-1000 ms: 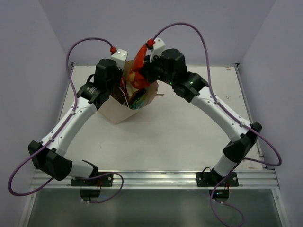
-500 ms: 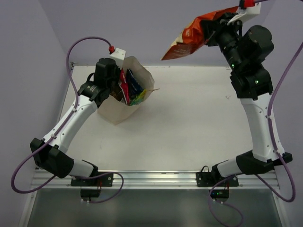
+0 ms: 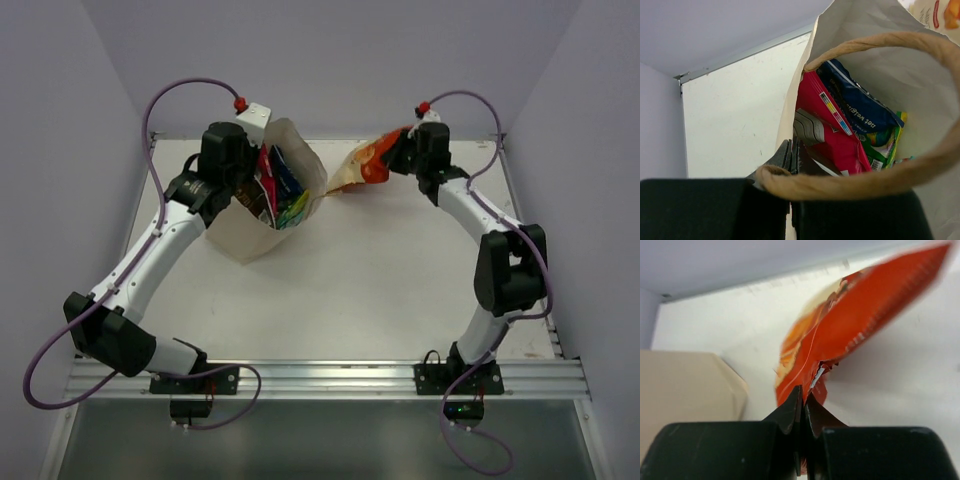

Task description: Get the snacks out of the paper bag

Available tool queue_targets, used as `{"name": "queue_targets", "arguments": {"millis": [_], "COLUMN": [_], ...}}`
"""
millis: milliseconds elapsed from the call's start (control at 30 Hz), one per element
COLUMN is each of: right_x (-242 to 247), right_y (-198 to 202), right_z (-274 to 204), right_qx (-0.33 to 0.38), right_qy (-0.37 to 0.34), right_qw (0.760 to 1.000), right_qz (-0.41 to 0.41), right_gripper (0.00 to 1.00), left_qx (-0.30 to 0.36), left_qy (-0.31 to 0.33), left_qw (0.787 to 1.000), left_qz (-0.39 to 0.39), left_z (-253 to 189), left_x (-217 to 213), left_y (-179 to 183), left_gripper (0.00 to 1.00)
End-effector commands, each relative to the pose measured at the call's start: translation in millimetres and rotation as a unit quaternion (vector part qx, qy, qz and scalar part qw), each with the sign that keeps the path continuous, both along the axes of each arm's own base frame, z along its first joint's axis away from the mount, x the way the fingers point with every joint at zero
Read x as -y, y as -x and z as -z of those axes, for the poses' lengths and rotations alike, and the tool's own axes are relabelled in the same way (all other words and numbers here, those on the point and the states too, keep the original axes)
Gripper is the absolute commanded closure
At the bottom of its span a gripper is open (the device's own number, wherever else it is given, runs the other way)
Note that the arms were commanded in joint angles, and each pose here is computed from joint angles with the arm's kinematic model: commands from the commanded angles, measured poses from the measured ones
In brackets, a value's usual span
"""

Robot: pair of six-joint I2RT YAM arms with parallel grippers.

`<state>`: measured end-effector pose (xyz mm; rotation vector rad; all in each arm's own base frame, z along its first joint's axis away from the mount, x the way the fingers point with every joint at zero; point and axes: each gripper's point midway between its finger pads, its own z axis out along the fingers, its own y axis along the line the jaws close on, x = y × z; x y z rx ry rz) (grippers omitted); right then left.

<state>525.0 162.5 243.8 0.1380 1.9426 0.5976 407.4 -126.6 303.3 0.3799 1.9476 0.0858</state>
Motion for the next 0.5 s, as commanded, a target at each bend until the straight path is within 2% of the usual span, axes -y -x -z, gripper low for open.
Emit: {"name": "queue_targets", "arguments": {"millis": [0, 33, 100, 133, 200, 233, 267, 300, 333, 367, 400, 467], "right_x": [20, 28, 38, 48, 59, 68, 74, 78, 72, 68, 62, 35], "right_y": [25, 38, 59, 72, 94, 102, 109, 122, 126, 130, 136, 147], "right_z": [-49, -4, 22, 49, 71, 60, 54, 55, 20, 4, -10, -67], "right_qx": [0.09, 0.045, 0.008, -0.026, -0.075, -0.068, -0.073, -0.095, -0.06, -0.045, -0.028, 0.039], "right_qy": [-0.069, -0.062, -0.056, -0.044, -0.024, -0.016, -0.007, 0.012, 0.01, 0.019, 0.041, 0.045], "right_qw": [0.993, 0.997, 0.997, 0.996, 0.992, 0.991, 0.99, 0.987, 0.992, 0.994, 0.995, 0.998], "right_qz": [0.02, 0.033, 0.049, 0.072, 0.094, 0.112, 0.123, 0.126, 0.112, 0.101, 0.081, 0.033], "right_gripper": [1.0, 1.0, 0.95, 0.82, 0.62, 0.5, 0.32, 0.27, 0.23, 0.19, 0.18, 0.18], "left_qx": [0.014, 0.011, 0.01, 0.007, 0.005, 0.002, 0.002, 0.003, 0.002, 0.002, 0.001, 0.003], "left_qy": [0.012, 0.016, 0.019, 0.02, 0.02, 0.02, 0.02, 0.022, 0.021, 0.021, 0.021, 0.025], "left_qw": [1.0, 0.999, 0.999, 0.999, 0.999, 0.999, 0.999, 0.999, 0.999, 0.999, 0.999, 0.998], "left_qz": [0.024, 0.032, 0.037, 0.042, 0.041, 0.044, 0.046, 0.046, 0.048, 0.049, 0.05, 0.059], "left_z": [-15, -14, -13, -11, -10, -9, -9, -11, -11, -11, -12, -15], "left_x": [5, 9, 10, 12, 12, 13, 14, 14, 14, 14, 14, 17], "left_y": [1, 3, 4, 5, 7, 7, 8, 10, 11, 11, 13, 17], "left_gripper": [1.0, 1.0, 1.0, 1.0, 1.0, 1.0, 1.0, 1.0, 1.0, 1.0, 1.0, 1.0]}}
